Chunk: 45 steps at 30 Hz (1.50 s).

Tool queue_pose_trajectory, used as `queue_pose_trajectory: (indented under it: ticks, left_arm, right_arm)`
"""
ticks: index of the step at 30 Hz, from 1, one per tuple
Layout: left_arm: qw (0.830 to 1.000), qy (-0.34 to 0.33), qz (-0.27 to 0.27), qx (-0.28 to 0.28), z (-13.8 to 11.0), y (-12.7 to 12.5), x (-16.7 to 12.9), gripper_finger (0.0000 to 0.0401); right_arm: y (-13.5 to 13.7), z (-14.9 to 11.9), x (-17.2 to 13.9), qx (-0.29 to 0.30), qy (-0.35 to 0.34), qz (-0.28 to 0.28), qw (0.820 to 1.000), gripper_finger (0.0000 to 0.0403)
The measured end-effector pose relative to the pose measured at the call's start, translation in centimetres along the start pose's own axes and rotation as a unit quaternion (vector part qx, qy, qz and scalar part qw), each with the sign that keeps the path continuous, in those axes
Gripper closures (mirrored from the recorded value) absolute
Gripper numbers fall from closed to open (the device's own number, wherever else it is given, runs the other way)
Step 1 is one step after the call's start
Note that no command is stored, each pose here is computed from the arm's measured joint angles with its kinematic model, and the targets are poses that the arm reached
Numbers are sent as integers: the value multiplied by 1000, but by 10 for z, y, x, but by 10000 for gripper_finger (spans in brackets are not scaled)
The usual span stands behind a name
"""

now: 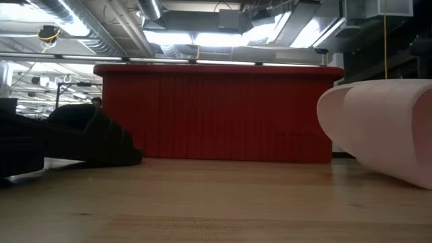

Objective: Pick and place slides into bin
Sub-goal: Put the right pink slide into the red container

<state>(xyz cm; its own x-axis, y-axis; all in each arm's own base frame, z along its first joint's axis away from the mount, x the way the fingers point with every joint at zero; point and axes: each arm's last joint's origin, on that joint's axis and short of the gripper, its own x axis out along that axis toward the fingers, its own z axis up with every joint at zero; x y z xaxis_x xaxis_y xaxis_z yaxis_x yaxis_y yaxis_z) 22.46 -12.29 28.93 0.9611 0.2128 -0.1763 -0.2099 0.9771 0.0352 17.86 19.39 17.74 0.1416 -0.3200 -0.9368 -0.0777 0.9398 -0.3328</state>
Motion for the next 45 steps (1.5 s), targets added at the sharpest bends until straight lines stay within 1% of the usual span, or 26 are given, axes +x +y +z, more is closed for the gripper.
queue_pose_trajectory:
  ticks: [4,8,15,17,21,22,30,34,40,45]
  left_arm:
    - [1000,0,0,0,0,0,0,399]
    - [1000,0,2,0,0,0,0,399]
    - [1000,0,3,0,0,0,0,399]
    - [1000,0,3,0,0,0,0,399]
    - [1000,0,4,0,0,0,0,399]
    - [1000,0,4,1,0,0,0,399]
    - [1000,1,4,1,0,0,0,399]
    - [1000,1,4,1,0,0,0,399]
    - [1000,1,4,2,0,0,0,399]
    - [1000,1,4,23,0,0,0,399]
  right_arm:
    - [0,0,1,3,1,-1,1000,248]
    - [-2,2,1,29,-13,-16,999,267]
    - [-5,5,2,33,-14,-20,999,302]
    - [-5,5,2,33,-14,-21,999,321]
    - [-5,5,2,34,-13,-20,999,380]
    - [-5,5,2,34,-13,-20,999,387]
    - [-7,6,3,38,1,-12,999,391]
    - [-12,1,2,29,38,-28,998,391]
    - [-26,0,-14,14,91,-73,993,391]
    - [-30,10,-31,23,81,-68,994,392]
